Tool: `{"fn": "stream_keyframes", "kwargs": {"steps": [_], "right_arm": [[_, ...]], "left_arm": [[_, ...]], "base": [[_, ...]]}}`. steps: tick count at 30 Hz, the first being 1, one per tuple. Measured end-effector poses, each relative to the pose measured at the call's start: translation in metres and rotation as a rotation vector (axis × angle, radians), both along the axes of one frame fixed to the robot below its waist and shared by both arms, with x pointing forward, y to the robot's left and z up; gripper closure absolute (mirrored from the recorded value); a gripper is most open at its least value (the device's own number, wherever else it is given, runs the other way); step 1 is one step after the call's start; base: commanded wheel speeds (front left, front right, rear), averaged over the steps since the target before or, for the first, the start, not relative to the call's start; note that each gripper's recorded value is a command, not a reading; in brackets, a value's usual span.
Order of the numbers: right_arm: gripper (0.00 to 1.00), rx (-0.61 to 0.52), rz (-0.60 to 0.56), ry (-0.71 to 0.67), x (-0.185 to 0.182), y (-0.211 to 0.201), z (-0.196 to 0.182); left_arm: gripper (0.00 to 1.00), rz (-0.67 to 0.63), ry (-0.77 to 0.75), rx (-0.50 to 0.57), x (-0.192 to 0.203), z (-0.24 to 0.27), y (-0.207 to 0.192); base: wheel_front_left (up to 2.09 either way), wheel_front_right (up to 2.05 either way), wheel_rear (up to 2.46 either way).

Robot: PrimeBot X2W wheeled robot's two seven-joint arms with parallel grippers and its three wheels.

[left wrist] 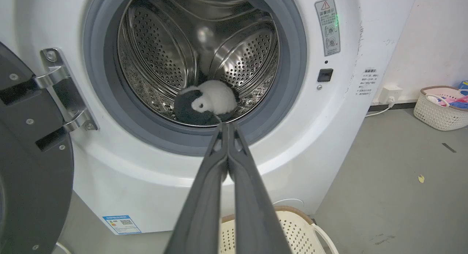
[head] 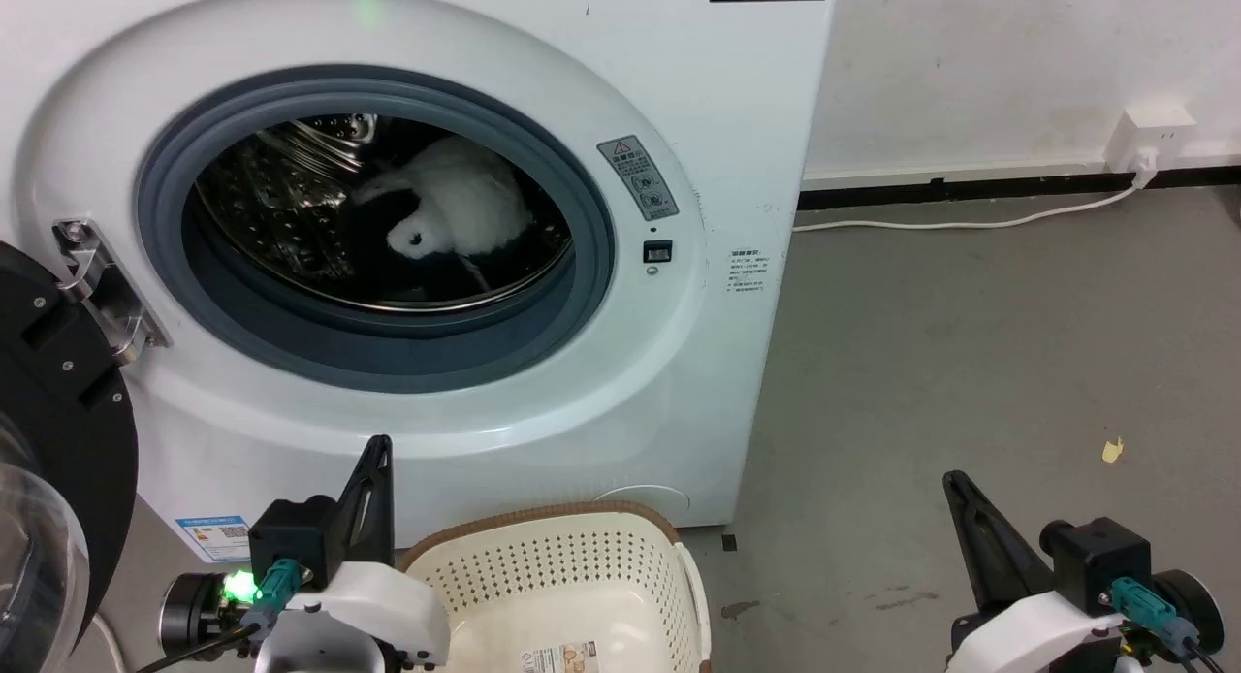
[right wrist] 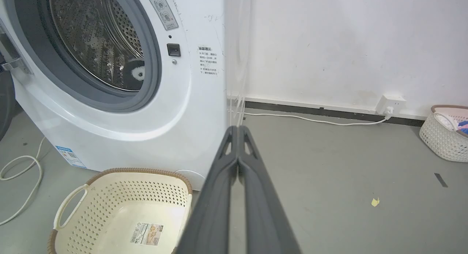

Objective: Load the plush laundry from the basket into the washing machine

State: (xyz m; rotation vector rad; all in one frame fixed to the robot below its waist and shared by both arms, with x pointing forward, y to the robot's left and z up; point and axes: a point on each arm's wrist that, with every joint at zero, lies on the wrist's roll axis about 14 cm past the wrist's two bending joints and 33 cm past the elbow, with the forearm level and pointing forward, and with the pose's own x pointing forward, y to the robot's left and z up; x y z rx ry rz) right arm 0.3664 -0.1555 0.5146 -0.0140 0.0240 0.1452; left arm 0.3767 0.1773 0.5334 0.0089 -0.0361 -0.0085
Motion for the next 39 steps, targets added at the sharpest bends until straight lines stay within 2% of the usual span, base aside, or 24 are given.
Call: {"fn": "stream_keyframes", "kwargs": {"steps": [39], "right_arm": [[1.0, -0.029, -0.012, -0.008, 0.0024, -0.0041, 0.0074]], "left_arm": [[1.0, 0.012, 0.022, 0.038, -0.0001, -0.0004, 0.0003]], "base": [[0.0, 0.0, 0.0]]}}
